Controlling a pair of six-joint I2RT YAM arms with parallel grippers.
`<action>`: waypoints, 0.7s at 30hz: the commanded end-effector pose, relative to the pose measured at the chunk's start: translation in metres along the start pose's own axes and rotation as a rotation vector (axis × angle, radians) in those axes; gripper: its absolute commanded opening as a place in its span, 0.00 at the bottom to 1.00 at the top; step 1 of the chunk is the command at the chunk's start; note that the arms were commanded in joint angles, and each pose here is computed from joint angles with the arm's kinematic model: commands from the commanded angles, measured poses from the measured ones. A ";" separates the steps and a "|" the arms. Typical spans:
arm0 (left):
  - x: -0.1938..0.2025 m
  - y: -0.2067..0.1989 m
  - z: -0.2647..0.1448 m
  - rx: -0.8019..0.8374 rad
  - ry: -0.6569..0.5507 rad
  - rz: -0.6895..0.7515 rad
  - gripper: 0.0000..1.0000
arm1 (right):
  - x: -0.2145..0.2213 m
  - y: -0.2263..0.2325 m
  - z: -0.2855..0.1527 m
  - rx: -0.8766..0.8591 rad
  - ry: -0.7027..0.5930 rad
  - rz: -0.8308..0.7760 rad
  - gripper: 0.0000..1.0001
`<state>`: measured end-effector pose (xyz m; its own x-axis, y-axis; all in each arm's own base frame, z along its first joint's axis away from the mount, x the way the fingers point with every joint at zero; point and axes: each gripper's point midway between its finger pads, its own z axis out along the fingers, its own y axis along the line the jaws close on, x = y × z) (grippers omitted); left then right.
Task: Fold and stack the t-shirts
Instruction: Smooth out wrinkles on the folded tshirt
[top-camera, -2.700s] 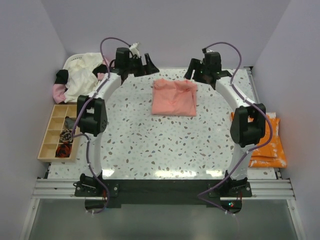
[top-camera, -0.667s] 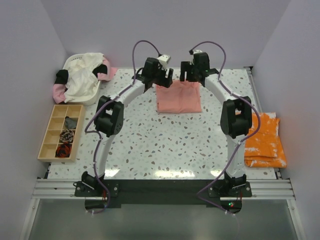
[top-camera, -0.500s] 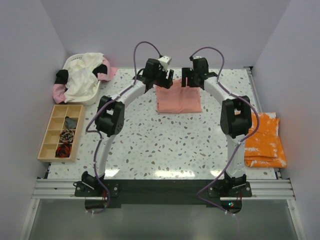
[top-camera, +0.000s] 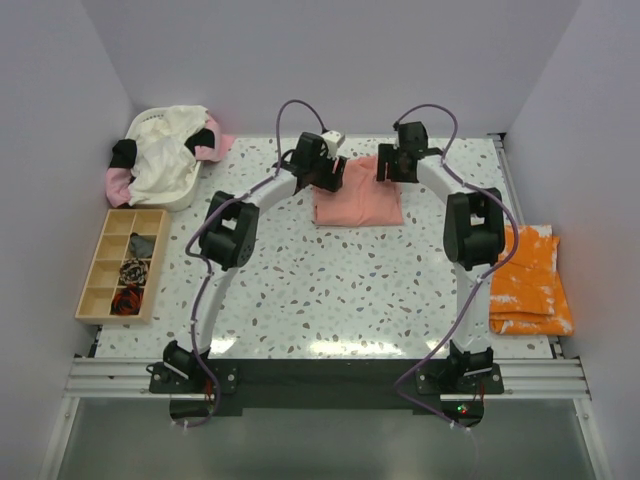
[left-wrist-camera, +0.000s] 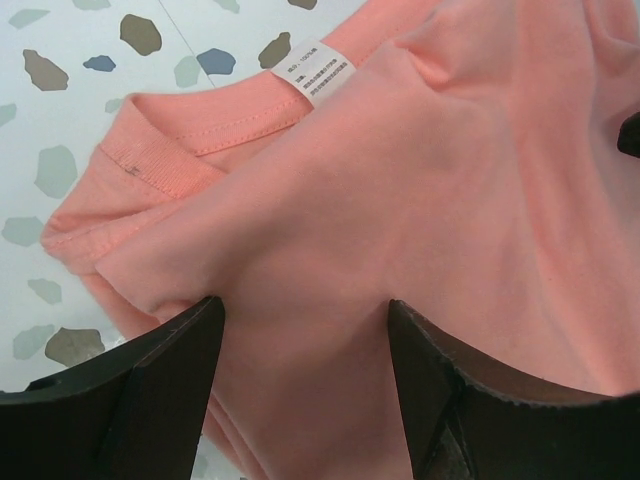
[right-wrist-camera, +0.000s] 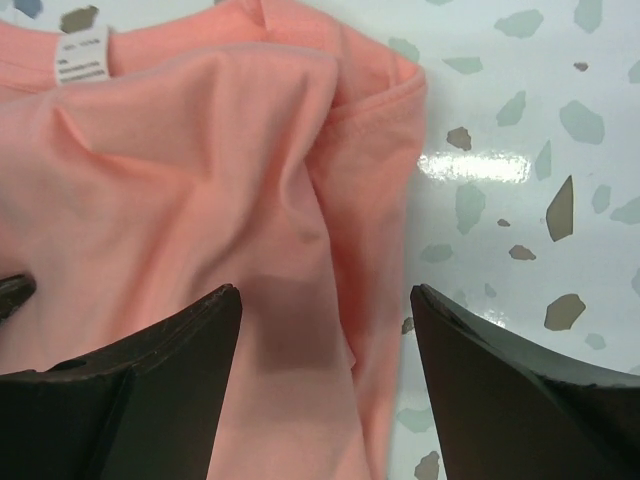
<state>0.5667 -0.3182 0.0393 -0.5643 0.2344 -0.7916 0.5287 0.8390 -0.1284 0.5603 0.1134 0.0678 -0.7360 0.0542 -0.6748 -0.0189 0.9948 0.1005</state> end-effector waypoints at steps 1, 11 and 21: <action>-0.013 0.003 0.004 -0.019 -0.040 0.037 0.70 | 0.000 -0.002 0.009 -0.033 0.010 0.041 0.71; 0.008 0.022 0.007 -0.076 0.021 0.065 0.10 | 0.015 -0.016 0.012 -0.089 0.037 0.120 0.02; 0.020 0.063 -0.011 -0.184 0.050 0.080 0.00 | 0.018 -0.038 -0.006 -0.013 0.005 0.129 0.05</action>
<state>0.5741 -0.3074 0.0303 -0.5351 0.2690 -0.8008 0.5277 0.8467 -0.0682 0.5464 0.1024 0.0317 -0.7754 0.1671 -0.6090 0.0109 0.9678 0.2517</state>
